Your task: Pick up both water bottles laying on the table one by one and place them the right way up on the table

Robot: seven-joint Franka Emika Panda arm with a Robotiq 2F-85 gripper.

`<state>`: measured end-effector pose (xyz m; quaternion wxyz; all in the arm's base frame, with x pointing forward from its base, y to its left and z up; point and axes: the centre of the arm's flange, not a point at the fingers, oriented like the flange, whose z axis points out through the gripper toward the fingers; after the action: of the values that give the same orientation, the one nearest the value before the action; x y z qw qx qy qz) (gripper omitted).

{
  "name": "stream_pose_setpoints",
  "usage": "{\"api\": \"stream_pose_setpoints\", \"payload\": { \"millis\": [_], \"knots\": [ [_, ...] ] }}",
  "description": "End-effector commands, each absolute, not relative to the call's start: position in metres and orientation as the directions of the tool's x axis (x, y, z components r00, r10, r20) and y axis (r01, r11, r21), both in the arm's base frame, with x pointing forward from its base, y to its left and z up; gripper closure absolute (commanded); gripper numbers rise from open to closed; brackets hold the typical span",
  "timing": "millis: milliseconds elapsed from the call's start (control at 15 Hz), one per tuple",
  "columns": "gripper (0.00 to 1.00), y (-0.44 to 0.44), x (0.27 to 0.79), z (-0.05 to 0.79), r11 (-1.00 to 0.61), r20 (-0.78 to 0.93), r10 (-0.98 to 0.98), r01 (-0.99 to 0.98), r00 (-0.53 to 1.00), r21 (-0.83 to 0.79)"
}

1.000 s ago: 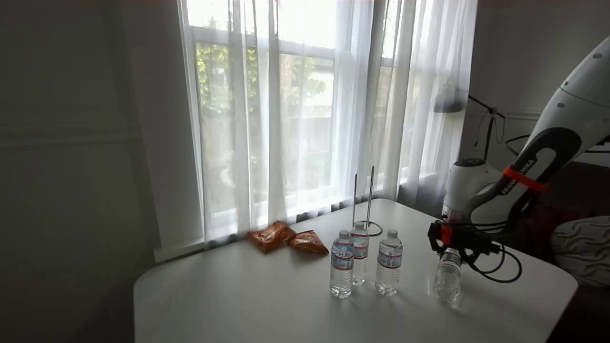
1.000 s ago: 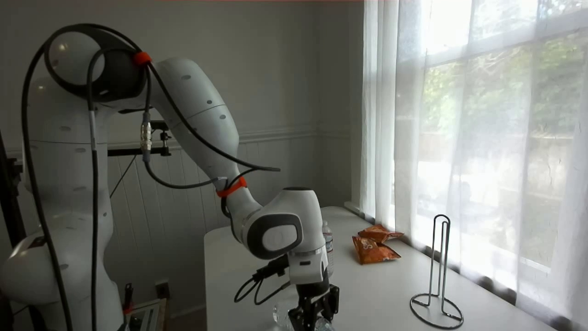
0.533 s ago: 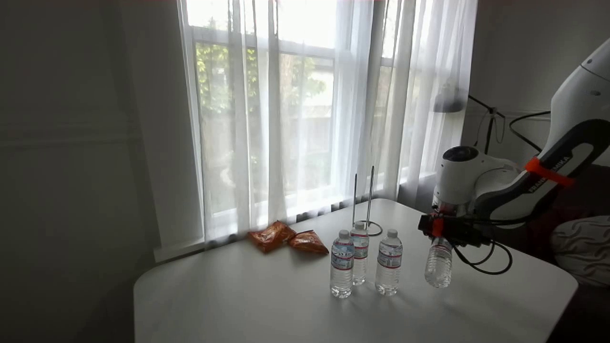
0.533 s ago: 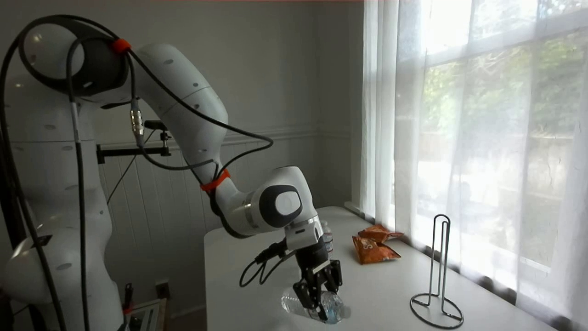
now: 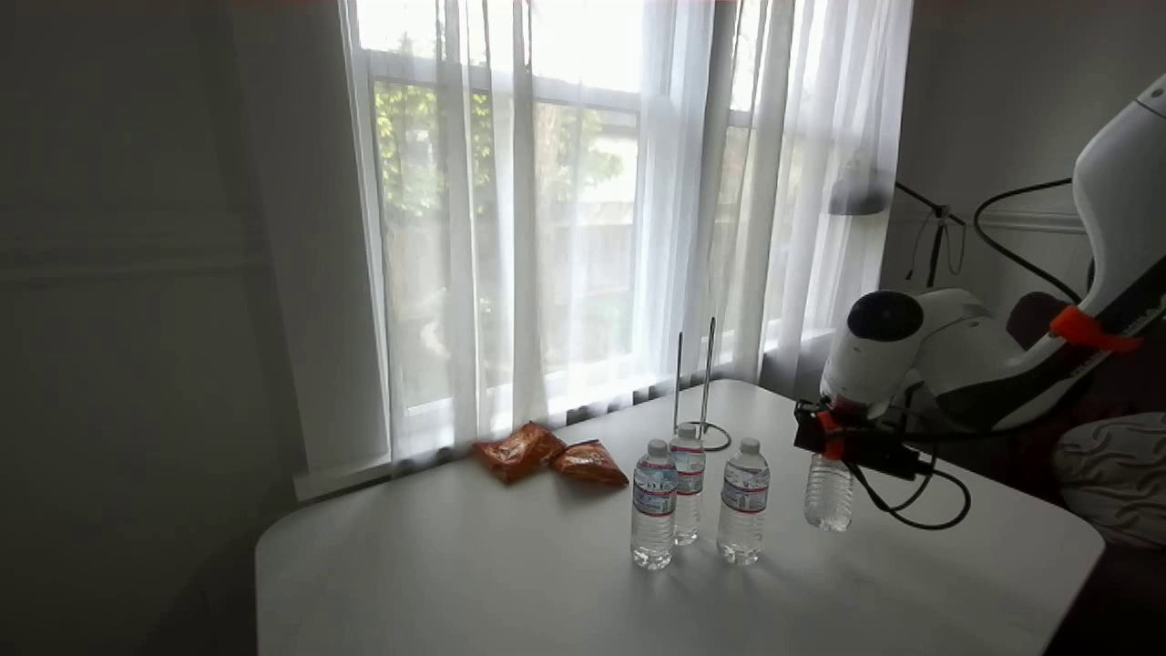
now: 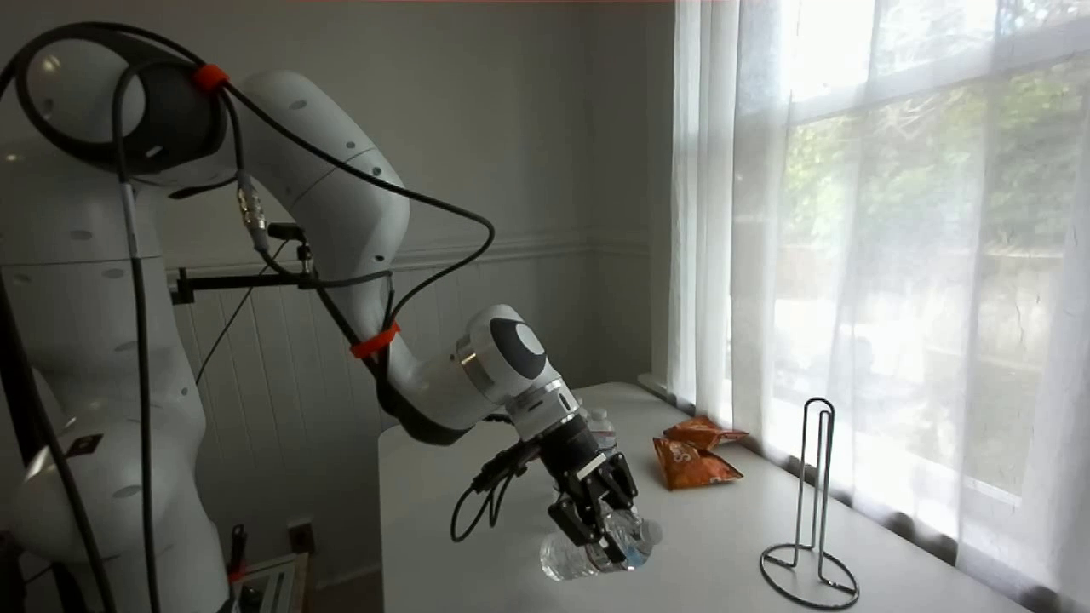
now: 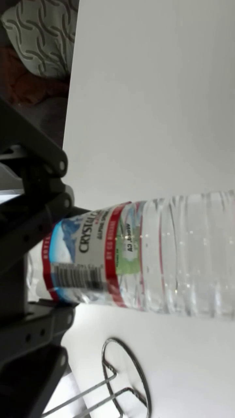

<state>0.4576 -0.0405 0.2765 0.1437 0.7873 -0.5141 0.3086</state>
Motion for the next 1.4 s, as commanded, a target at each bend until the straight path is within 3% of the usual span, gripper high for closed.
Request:
{"api": "stream_pose_setpoints", "payload": {
  "millis": [0,267,333,800,1333],
  "knots": [
    [0.52,-0.038,0.457,0.276,-0.446,0.640,-0.710,-0.891,0.293,-0.087],
    [0.52,-0.036,0.457,0.273,-0.456,0.639,-0.706,-0.886,0.305,-0.081],
    [0.77,-0.036,0.457,0.273,-0.456,0.639,-0.706,-0.886,0.305,-0.081],
    [0.77,-0.025,0.451,0.282,-0.426,0.786,-0.594,-0.896,0.172,-0.126],
    [0.77,0.004,0.452,0.259,-0.514,0.899,-0.424,-0.846,0.108,-0.140]
  ]
}}
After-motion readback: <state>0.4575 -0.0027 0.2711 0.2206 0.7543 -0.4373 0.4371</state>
